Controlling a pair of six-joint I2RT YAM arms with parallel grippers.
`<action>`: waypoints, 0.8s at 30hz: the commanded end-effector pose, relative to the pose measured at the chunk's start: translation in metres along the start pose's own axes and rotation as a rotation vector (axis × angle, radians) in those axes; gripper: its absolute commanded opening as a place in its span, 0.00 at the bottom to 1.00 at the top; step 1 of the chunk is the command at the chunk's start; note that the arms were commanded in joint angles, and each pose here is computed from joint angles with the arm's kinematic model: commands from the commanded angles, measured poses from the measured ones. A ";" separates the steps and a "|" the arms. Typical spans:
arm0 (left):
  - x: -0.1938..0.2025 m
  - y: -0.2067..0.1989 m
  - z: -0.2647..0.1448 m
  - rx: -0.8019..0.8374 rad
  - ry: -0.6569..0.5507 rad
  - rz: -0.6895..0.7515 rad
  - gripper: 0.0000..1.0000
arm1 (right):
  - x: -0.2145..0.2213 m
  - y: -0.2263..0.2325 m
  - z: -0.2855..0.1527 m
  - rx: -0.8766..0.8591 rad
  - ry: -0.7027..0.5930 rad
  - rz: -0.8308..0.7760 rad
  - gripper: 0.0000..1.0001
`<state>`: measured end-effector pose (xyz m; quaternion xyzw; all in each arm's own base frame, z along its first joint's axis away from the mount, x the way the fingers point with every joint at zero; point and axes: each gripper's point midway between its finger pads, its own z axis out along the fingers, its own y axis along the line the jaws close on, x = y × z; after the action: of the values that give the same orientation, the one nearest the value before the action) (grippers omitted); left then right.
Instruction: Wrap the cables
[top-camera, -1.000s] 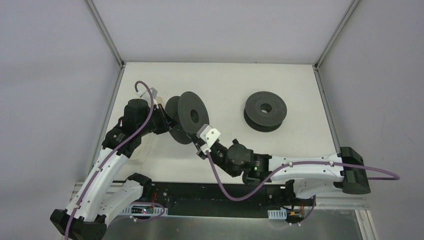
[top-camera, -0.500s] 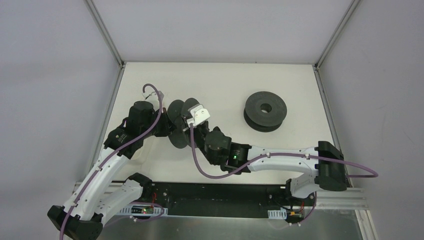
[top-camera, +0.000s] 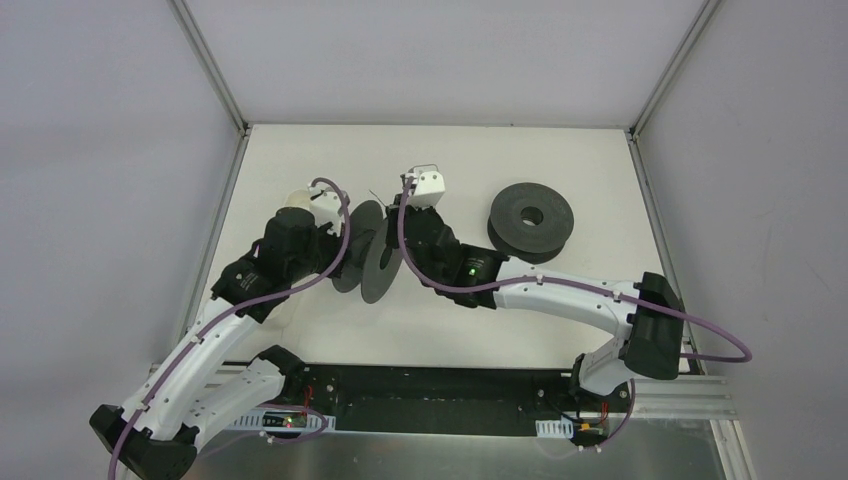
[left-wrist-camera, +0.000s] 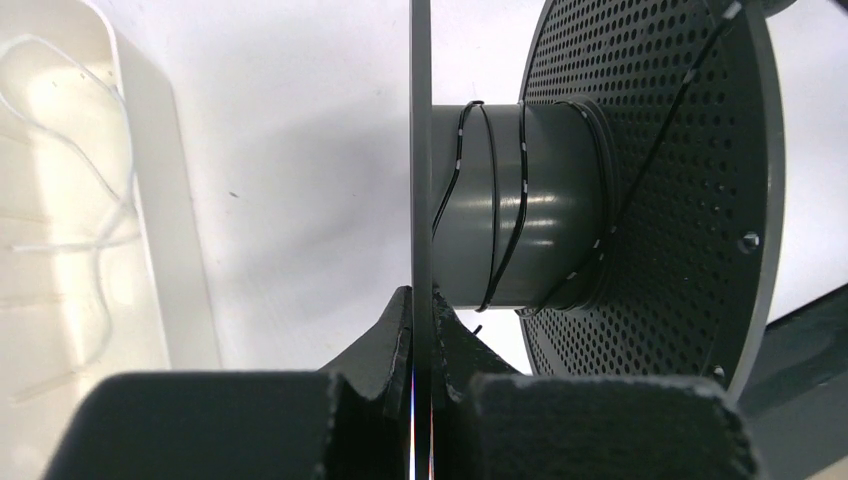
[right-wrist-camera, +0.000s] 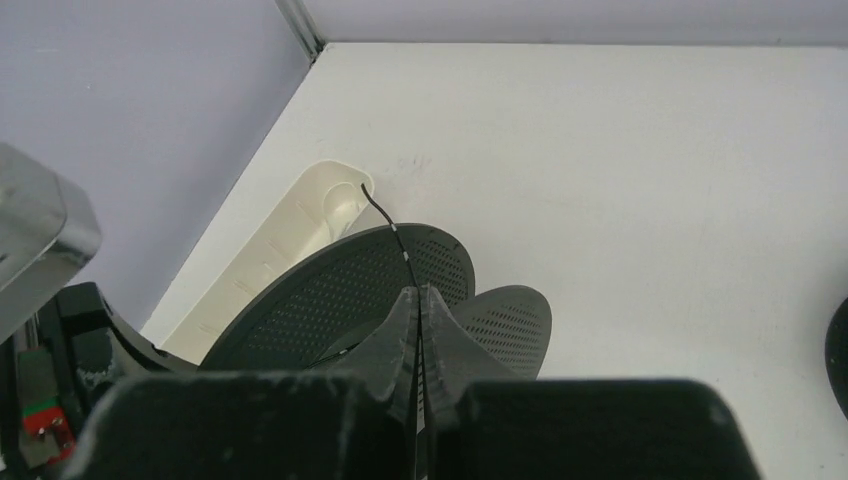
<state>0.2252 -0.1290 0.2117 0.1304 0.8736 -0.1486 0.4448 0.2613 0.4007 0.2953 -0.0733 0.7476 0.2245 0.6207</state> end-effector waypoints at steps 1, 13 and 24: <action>-0.034 0.007 -0.002 -0.025 -0.169 0.154 0.00 | -0.014 -0.017 -0.008 0.052 0.062 0.145 0.00; -0.056 -0.003 0.014 0.029 -0.281 0.361 0.00 | 0.029 -0.058 -0.011 0.113 0.237 0.171 0.00; -0.052 -0.013 0.021 0.090 -0.317 0.452 0.00 | 0.046 -0.070 -0.012 0.065 0.314 0.177 0.00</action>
<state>0.2513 -0.1447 0.2092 0.3093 0.7880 -0.0996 0.5230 0.2723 0.3543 0.2374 -0.0078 0.8372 0.2397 0.4915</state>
